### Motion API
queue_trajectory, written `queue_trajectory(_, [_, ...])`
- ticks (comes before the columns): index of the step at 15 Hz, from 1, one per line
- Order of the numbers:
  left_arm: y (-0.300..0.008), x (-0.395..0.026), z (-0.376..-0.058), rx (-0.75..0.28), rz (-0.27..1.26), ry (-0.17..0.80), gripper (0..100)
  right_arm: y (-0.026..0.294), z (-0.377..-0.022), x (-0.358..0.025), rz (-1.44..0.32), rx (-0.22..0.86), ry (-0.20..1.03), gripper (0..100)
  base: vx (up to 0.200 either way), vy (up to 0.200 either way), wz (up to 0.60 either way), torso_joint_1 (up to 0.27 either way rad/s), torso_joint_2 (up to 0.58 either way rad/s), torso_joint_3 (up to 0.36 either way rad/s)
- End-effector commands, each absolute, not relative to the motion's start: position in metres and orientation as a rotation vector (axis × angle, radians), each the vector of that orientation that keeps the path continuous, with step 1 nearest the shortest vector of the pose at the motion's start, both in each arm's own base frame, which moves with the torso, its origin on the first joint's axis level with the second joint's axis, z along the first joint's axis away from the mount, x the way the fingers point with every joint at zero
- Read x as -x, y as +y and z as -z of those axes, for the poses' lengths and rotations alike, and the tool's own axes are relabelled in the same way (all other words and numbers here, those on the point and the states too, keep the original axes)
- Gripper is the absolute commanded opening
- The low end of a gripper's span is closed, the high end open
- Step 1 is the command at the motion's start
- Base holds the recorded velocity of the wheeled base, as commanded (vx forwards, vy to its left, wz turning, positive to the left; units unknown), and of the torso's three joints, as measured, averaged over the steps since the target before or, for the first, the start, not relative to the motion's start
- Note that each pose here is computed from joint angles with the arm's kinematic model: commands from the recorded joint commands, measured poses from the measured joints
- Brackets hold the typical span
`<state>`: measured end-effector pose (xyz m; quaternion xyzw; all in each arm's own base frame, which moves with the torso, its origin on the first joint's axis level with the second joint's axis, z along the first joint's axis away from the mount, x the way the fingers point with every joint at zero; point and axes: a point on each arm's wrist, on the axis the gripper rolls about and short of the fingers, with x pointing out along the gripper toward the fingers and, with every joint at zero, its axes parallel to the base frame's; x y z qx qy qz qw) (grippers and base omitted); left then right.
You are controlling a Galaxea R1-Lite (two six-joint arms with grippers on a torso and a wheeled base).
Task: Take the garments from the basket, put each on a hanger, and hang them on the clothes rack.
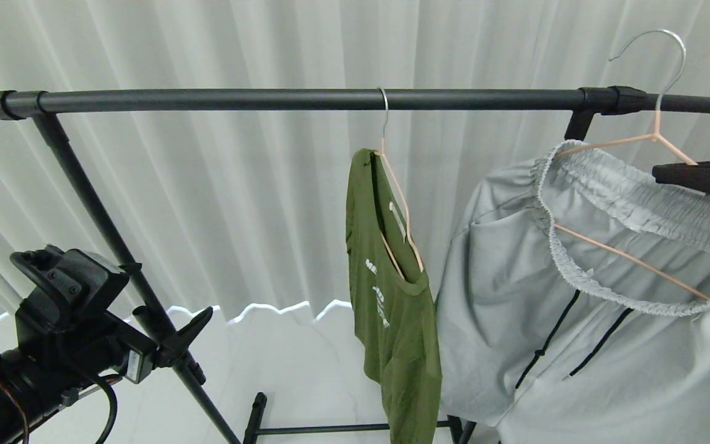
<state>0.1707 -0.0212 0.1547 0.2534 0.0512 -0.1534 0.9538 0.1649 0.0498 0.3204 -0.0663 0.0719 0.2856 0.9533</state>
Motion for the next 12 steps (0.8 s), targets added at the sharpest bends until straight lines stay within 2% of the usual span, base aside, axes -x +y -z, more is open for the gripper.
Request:
queue_trajectory(1, [-0.021,-0.171,-0.154,-0.514,0.311,0.107,100,0.053,-0.316,-0.174,-0.586,0.133,0.173,0,0.000,0.000,0.00,0.000,0.00,0.000])
queue_trajectory(4, [-0.021,-0.171,-0.155,-0.512,0.310,0.104,100,0.056,-0.314,-0.182,-0.587,0.134,0.185,0,0.000,0.000,0.00,0.000,0.00,0.000])
queue_trajectory(12, [-0.021,-0.170,-0.156,-0.516,0.309,0.099,100,0.078,-0.306,-0.242,-0.536,0.149,0.243,0,0.000,0.000,0.00,0.000,0.00,0.000])
